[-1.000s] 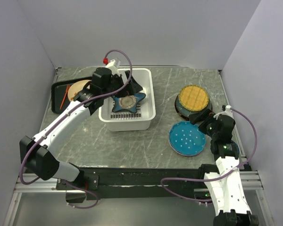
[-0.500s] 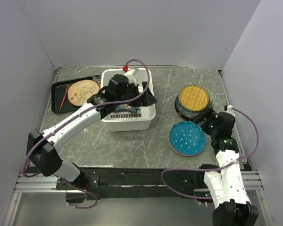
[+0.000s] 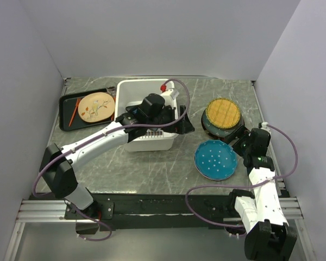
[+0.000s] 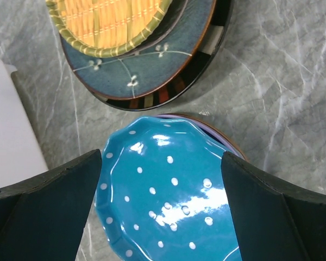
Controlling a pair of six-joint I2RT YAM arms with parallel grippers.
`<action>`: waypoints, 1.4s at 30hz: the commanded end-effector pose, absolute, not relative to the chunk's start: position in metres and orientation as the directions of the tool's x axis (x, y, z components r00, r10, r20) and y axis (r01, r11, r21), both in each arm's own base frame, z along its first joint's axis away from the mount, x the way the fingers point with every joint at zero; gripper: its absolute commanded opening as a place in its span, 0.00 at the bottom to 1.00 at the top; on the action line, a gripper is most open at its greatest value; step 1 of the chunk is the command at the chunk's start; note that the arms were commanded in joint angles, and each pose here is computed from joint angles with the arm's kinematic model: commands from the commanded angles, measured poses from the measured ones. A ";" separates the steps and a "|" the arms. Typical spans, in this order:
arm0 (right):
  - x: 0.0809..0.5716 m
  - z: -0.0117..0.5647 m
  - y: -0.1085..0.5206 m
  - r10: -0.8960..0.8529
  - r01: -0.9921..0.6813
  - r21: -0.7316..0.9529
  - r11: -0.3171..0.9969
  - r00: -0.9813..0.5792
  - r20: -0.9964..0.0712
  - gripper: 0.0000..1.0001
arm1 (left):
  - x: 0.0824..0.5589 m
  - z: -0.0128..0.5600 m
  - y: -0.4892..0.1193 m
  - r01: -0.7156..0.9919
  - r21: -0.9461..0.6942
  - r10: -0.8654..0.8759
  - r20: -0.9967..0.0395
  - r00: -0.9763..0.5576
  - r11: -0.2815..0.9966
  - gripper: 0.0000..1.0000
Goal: Place the plates into the plastic bin on the countertop
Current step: Pick up the plate from the corner of the board.
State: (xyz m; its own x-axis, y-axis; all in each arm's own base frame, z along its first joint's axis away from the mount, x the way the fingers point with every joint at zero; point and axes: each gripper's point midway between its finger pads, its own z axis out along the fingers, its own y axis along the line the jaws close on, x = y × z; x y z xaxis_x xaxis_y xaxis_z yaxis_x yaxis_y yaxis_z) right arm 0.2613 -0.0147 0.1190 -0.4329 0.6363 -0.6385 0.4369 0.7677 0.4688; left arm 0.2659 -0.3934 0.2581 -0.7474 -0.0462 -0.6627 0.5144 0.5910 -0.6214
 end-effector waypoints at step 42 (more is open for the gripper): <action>0.270 0.084 -0.031 0.666 0.518 0.438 0.735 -0.429 -0.610 0.97 | 0.235 0.140 -0.490 0.517 -0.488 0.177 -0.584 -0.792 0.703 0.86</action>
